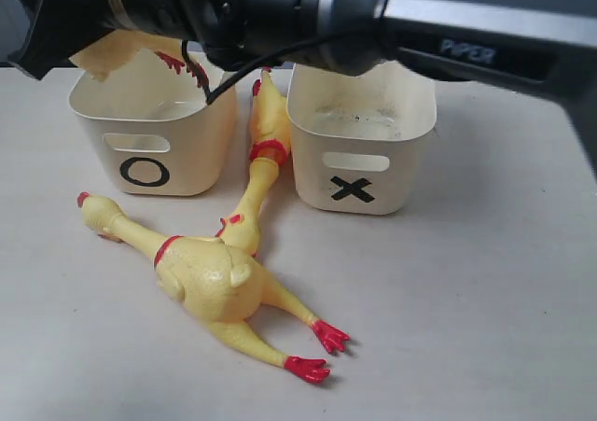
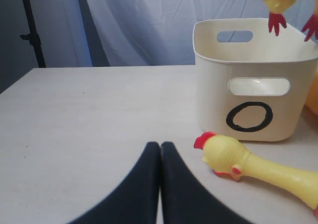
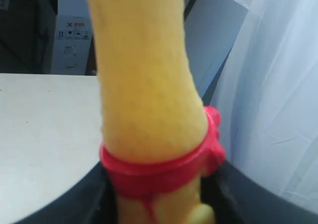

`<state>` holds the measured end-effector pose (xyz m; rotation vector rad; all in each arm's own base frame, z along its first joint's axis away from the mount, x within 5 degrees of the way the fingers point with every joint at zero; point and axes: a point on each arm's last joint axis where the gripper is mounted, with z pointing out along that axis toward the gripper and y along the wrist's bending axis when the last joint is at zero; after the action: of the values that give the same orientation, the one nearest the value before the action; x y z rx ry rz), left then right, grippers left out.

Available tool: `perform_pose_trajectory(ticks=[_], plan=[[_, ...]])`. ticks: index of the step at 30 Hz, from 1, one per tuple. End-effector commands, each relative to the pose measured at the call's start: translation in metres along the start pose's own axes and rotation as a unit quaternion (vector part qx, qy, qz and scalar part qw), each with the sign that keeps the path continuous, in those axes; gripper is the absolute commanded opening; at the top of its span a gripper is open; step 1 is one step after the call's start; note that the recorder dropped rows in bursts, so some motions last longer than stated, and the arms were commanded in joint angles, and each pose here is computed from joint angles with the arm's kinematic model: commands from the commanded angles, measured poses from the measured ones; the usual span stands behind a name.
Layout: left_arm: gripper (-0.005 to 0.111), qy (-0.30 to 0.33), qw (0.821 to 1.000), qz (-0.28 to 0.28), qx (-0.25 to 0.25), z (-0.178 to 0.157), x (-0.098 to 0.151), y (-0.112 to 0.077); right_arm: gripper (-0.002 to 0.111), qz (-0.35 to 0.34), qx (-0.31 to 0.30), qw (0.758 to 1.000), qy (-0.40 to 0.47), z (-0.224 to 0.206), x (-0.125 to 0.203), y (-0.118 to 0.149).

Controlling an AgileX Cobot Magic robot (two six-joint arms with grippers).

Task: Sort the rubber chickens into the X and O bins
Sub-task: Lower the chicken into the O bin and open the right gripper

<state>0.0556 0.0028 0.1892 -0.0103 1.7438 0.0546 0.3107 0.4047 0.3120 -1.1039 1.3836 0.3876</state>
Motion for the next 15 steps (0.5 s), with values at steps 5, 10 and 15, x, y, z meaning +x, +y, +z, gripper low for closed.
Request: perform_pose_trajectory(ticks=[5,10,15], plan=[[0.000,-0.011,1.000,-0.003,0.002,-0.001,-0.002,0.000,-0.001,0.050,0.036,0.997,-0.036,0.037,0.009,-0.034],[0.000,-0.011,1.000,-0.003,0.002,-0.001,-0.002,0.000,-0.001,0.145,0.085,0.985,-0.027,0.048,0.034,-0.064],[0.000,-0.011,1.000,-0.003,0.002,-0.001,-0.002,0.000,-0.001,0.186,0.056,0.980,-0.037,0.051,0.047,-0.069]])
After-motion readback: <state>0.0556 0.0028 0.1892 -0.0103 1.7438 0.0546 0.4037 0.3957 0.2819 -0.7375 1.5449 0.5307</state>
